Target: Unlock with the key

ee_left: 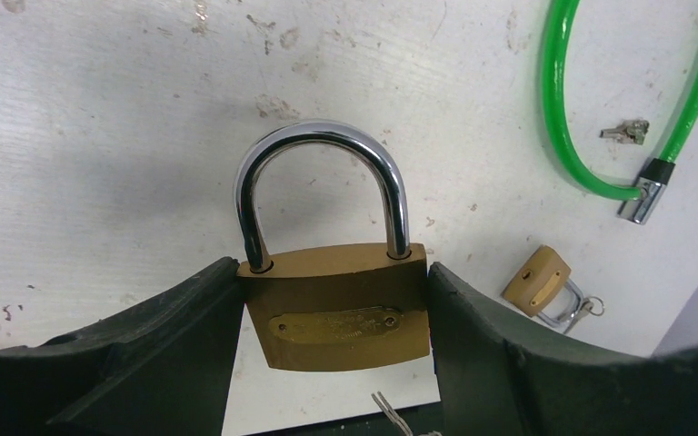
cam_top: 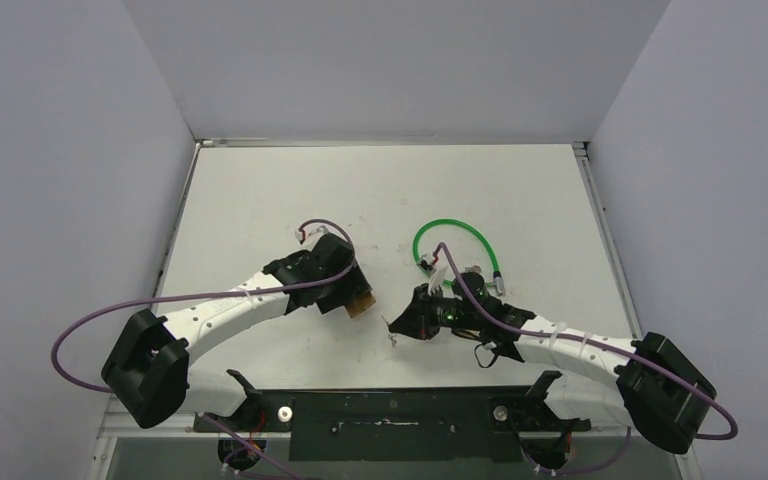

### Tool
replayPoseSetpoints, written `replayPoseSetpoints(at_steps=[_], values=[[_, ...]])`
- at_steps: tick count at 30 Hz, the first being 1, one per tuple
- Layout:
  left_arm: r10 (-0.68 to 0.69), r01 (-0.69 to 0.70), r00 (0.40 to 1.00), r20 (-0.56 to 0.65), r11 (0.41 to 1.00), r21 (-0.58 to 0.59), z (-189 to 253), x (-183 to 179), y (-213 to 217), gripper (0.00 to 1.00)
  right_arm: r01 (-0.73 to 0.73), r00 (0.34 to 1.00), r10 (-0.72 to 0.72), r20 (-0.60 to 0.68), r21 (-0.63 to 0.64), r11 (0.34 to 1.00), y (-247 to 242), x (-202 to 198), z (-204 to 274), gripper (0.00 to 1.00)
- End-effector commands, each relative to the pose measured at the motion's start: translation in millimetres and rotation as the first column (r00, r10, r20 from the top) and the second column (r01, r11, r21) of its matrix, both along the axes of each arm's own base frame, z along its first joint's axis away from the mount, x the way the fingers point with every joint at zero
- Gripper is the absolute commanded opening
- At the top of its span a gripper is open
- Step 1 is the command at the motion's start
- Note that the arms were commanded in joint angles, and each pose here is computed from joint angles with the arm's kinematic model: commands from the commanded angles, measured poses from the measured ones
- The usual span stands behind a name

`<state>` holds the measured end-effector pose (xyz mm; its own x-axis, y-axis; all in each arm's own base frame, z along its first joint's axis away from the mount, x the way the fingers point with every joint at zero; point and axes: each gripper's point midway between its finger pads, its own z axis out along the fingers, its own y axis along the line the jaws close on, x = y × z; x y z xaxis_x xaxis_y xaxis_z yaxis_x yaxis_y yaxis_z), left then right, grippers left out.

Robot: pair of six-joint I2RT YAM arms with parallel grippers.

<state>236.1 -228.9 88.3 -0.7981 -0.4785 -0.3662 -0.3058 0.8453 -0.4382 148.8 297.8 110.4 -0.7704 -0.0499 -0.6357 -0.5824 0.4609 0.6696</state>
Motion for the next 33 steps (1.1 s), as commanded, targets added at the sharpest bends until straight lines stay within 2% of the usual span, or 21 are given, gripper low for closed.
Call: replayPoseSetpoints(at_steps=[1, 7, 33], values=[[-0.025, 0.043, 0.994, 0.103, 0.984, -0.175, 45.9, 15.1, -29.0, 0.14, 0.001, 0.998, -0.006, 0.056, 0.101, 0.995, 18.7, 12.3, 30.3, 0.0], [-0.029, 0.052, 0.995, 0.1, 0.97, -0.237, 48.8, 15.5, -35.2, 0.14, 0.004, 1.0, -0.006, 0.03, 0.072, 0.997, 24.3, 17.4, 21.4, 0.0], [-0.032, 0.059, 0.995, 0.099, 0.958, -0.28, 47.8, 11.5, -38.0, 0.14, -0.022, 1.0, 0.023, -0.019, 0.057, 0.998, 42.0, 27.1, 6.8, 0.0]])
